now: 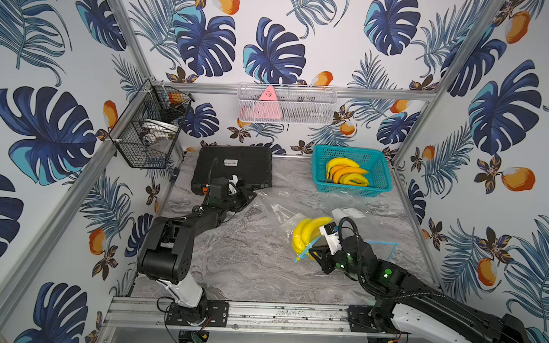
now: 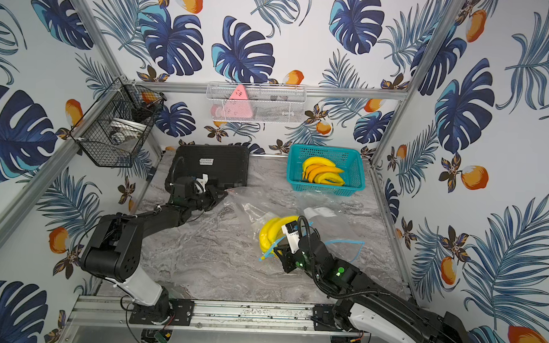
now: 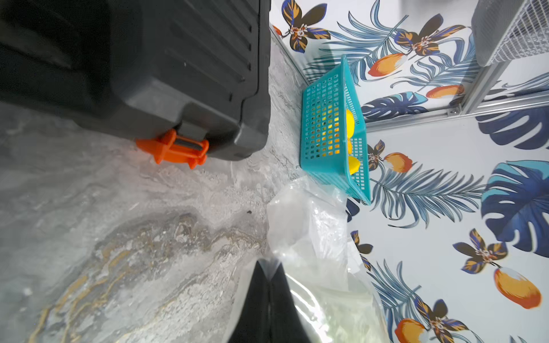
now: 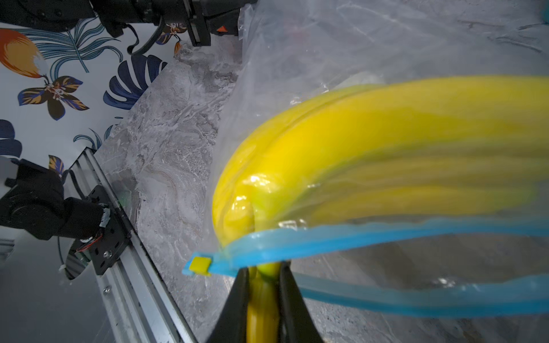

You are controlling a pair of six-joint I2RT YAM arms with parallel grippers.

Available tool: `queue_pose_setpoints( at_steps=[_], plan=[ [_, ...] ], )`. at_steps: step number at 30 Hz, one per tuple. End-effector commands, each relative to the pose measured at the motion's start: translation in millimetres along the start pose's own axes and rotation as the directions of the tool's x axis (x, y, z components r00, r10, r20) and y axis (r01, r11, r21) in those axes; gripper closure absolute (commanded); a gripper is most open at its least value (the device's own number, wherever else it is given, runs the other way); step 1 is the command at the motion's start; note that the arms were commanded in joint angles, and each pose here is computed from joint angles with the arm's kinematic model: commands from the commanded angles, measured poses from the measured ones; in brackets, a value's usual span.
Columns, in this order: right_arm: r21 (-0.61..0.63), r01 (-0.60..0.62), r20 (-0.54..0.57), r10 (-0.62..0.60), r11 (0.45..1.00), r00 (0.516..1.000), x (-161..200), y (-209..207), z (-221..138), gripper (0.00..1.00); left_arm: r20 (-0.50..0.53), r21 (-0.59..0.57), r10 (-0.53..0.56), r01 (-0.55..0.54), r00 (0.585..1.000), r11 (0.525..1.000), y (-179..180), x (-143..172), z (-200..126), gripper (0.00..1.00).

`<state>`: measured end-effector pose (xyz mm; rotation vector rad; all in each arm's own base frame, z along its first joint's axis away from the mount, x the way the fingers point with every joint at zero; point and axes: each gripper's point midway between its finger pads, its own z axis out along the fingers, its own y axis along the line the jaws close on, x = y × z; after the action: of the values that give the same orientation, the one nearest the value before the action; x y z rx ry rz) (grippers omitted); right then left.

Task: Open the zip-top bag and take out the banana
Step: Pick up the banana from the zipper food storage bag, then place the banana in the basket, then place the zipper food storage bag at the center of the board.

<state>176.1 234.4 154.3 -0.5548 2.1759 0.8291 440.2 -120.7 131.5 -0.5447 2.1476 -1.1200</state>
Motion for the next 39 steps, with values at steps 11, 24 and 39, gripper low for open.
queue_pose_setpoints(
  at_steps=[11,24,39],
  plan=[
    [-0.269,-0.007,-0.027,-0.001,0.963,1.0,-18,65,-101,1.0,0.093,-0.247,0.175,-0.148,0.98,0.958,39,-54,34,1.0],
    [0.346,0.114,0.274,-0.217,0.931,0.937,-186,-46,-59,1.0,-0.027,-0.307,0.297,-0.291,0.954,0.906,42,-32,52,0.86],
    [0.305,-0.12,0.3,0.024,0.945,0.954,-238,-292,52,1.0,0.04,-0.548,0.671,-0.545,0.74,0.634,-4,1,-47,0.01]
  ],
)
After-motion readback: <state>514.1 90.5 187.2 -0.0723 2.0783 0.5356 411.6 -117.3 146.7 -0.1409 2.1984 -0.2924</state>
